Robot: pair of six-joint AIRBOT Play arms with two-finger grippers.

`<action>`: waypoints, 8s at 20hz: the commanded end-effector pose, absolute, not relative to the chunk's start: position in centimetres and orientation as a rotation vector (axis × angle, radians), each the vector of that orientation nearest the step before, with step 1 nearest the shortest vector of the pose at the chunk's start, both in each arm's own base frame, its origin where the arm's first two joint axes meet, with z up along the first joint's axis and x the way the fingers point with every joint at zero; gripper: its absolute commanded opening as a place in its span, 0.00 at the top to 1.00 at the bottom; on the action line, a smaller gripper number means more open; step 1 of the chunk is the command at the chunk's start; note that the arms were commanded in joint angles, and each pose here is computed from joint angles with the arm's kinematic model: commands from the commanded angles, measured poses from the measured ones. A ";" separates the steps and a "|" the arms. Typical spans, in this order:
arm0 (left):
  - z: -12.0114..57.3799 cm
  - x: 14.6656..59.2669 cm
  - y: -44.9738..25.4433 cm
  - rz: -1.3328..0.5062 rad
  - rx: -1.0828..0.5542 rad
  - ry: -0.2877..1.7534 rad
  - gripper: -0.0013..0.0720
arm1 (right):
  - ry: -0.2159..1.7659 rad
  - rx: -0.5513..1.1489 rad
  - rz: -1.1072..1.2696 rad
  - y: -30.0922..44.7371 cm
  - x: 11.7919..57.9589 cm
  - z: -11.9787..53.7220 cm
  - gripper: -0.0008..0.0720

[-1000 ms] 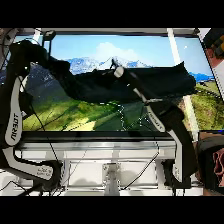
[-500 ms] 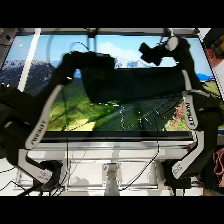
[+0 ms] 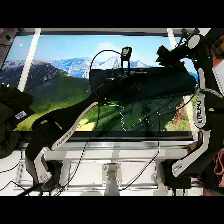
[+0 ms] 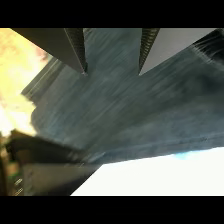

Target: Fold the clothes and pants, and hang the long-sleeved shirts on hangers.

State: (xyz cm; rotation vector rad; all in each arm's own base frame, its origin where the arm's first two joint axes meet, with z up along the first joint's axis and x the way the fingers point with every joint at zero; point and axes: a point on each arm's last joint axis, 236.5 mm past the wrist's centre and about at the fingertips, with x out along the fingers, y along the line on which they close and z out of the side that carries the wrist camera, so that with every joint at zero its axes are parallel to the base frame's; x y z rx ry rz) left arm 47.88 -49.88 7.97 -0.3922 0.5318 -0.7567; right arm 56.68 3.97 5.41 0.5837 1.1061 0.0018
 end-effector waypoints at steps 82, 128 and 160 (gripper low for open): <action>11.5 38.9 -6.0 -0.443 -0.159 1.391 0.95 | 1.488 0.464 0.642 41.4 43.6 -10.4 0.97; 29.7 40.9 -38.4 -0.830 -0.465 0.523 0.30 | 1.436 0.874 0.540 2.8 51.4 -7.0 0.04; 28.6 39.4 -39.5 -0.858 -0.437 0.577 0.30 | 1.483 0.769 0.687 8.1 50.1 -6.2 0.97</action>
